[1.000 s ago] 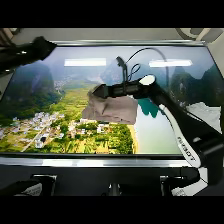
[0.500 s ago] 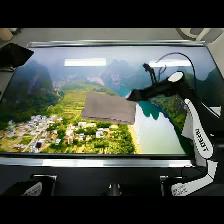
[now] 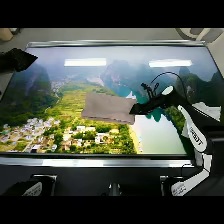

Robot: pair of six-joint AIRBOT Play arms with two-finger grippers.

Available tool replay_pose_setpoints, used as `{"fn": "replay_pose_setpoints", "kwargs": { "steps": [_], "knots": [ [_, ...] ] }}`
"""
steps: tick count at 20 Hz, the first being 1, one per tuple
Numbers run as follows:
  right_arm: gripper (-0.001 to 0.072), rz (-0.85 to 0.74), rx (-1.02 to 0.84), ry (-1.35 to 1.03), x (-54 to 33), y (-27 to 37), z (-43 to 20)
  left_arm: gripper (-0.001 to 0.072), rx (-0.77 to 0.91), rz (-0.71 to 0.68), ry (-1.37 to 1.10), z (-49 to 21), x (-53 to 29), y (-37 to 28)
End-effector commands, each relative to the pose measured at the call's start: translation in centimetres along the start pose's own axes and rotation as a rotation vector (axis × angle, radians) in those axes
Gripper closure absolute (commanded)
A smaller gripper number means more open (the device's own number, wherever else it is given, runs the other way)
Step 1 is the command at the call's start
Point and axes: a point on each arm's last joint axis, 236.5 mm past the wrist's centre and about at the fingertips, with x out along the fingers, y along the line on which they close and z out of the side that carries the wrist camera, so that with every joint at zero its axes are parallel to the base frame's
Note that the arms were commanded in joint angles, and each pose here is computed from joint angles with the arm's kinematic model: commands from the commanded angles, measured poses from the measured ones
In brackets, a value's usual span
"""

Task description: Fold the shirts.

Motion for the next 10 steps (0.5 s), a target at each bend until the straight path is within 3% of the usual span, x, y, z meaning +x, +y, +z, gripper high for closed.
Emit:
{"fn": "replay_pose_setpoints", "kwargs": {
  "steps": [1,5,10],
  "knots": [
    [0.0683,0.035,-0.061,-0.116,-0.1,1.3,3.1,0.0678,-0.010,-0.011,-0.003,0.0,0.0,-0.3],
    [0.0685,0.036,-0.231,-0.289,-11.2,3.3,8.1,0.0679,-0.006,-0.010,-0.004,0.1,0.0,-0.2],
    [0.0685,-0.179,-0.169,-0.461,-29.2,-1.0,6.8,0.0679,0.004,-0.007,-0.027,0.6,0.0,-0.1]
  ]
}}
